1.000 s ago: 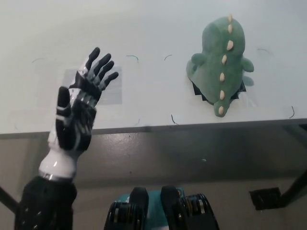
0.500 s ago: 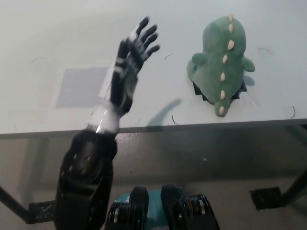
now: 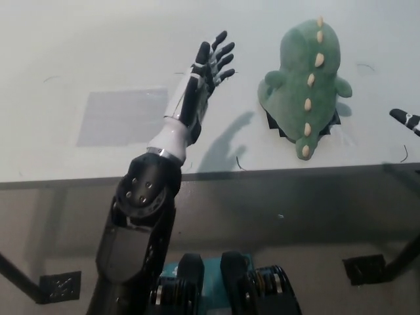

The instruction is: Use both hands to pick up a dinasour on the right side and move it to the left side

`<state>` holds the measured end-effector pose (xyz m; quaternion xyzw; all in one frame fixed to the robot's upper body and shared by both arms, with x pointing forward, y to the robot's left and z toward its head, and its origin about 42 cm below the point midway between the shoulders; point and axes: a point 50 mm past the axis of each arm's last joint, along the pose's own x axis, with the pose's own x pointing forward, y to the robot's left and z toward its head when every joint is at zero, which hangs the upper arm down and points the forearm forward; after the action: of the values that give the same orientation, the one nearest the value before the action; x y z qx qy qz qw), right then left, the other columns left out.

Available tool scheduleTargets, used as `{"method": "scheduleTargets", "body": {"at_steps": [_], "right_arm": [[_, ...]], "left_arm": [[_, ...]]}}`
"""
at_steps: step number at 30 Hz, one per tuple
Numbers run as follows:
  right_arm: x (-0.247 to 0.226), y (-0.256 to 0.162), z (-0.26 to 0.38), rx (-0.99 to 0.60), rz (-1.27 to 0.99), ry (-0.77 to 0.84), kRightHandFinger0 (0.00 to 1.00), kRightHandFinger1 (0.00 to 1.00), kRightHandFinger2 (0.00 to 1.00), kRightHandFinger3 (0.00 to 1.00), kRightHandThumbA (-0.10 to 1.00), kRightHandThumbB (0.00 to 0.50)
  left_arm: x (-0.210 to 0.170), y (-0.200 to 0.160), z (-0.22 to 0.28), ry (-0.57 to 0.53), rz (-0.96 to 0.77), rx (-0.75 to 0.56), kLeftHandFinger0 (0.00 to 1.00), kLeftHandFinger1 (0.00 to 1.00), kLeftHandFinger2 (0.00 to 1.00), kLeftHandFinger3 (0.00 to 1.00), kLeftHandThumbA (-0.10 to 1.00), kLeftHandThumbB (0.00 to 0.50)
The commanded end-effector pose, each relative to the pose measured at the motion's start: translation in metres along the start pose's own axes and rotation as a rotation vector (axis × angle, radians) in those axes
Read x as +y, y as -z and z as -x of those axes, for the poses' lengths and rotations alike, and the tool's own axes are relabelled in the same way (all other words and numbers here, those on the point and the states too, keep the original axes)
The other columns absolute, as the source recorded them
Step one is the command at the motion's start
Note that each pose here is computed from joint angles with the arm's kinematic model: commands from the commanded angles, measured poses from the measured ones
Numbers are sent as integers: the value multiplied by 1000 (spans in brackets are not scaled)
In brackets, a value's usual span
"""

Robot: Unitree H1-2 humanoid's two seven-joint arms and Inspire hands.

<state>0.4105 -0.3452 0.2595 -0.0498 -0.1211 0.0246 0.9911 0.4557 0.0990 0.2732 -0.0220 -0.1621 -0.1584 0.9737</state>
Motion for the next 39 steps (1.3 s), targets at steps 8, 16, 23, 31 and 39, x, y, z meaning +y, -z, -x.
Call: {"method": "scheduleTargets", "body": {"at_steps": [8, 16, 23, 31, 39], "right_arm": [[-6, -18, -50, -117, 72, -48, 1000, 1000, 1000, 1000, 1000, 113], [-5, -22, -79, -54, 108, -47, 1000, 1000, 1000, 1000, 1000, 229], [-24, -16, -94, 11, 42, -39, 1000, 1000, 1000, 1000, 1000, 211], [-50, 1, -87, 66, 13, -21, 1000, 1000, 1000, 1000, 1000, 230], [-53, 6, -85, 89, -21, -44, 1000, 1000, 1000, 1000, 1000, 252]], "left_arm": [[-21, -23, -59, 42, -87, -61, 1000, 1000, 1000, 1000, 1000, 283], [-33, -19, -80, 36, -95, -1, 1000, 1000, 1000, 1000, 1000, 263], [-34, -21, -102, 50, -102, 45, 1000, 1000, 1000, 1000, 1000, 242], [-34, -9, -107, 11, -44, 107, 1000, 1000, 1000, 1000, 1000, 254], [-31, 4, -109, 0, -48, 157, 1000, 1000, 1000, 1000, 1000, 248]]}}
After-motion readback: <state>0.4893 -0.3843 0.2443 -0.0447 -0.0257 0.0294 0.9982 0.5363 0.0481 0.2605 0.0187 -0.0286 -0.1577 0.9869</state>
